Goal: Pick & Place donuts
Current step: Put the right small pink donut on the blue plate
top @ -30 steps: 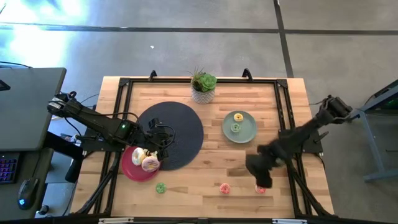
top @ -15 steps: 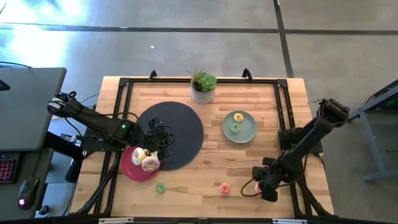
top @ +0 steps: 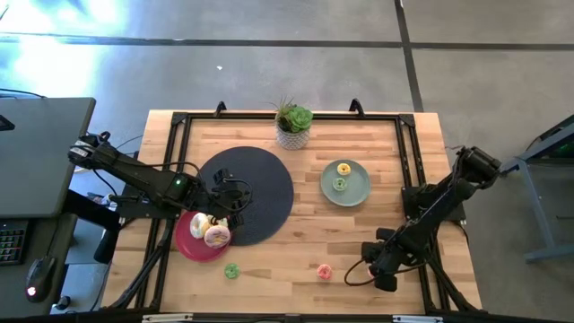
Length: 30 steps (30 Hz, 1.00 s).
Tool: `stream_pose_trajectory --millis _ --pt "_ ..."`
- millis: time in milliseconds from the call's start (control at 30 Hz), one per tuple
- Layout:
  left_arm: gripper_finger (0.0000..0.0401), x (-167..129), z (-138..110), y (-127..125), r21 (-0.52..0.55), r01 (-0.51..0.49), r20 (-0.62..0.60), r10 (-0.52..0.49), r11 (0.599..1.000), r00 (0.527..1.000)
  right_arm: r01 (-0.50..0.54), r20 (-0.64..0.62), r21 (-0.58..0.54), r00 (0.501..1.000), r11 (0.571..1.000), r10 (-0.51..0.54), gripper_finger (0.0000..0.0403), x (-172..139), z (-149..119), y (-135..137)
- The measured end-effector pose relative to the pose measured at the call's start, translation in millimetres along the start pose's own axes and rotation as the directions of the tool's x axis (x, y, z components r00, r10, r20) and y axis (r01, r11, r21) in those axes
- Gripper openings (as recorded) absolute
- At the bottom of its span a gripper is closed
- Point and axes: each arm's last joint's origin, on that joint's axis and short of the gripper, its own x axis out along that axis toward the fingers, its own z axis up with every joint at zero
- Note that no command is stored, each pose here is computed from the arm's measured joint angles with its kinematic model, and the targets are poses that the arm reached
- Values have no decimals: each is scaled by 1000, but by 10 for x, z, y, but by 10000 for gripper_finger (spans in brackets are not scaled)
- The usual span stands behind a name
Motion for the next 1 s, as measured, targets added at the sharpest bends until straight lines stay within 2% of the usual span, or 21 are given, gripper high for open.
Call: stream_pose_trajectory --millis 300,467,600,733,1000 --pt "117 0 -1 2 8 -3 0 3 1000 1000 8 33 6 999 1000 -8 12 0 16 0" --pt "117 0 -7 -10 7 35 -22 -35 999 999 21 52 30 998 999 -23 22 -8 67 -33" --pt "117 -1 -14 -21 5 75 -46 -75 997 996 94 163 15 982 995 -95 7 -56 218 -143" --pt "117 -2 -18 -28 4 99 -60 -98 995 993 222 292 46 929 974 -226 12 -126 405 -317" --pt "117 -2 -19 -29 4 100 -61 -100 995 993 332 403 205 829 921 -388 5 -369 682 -678"
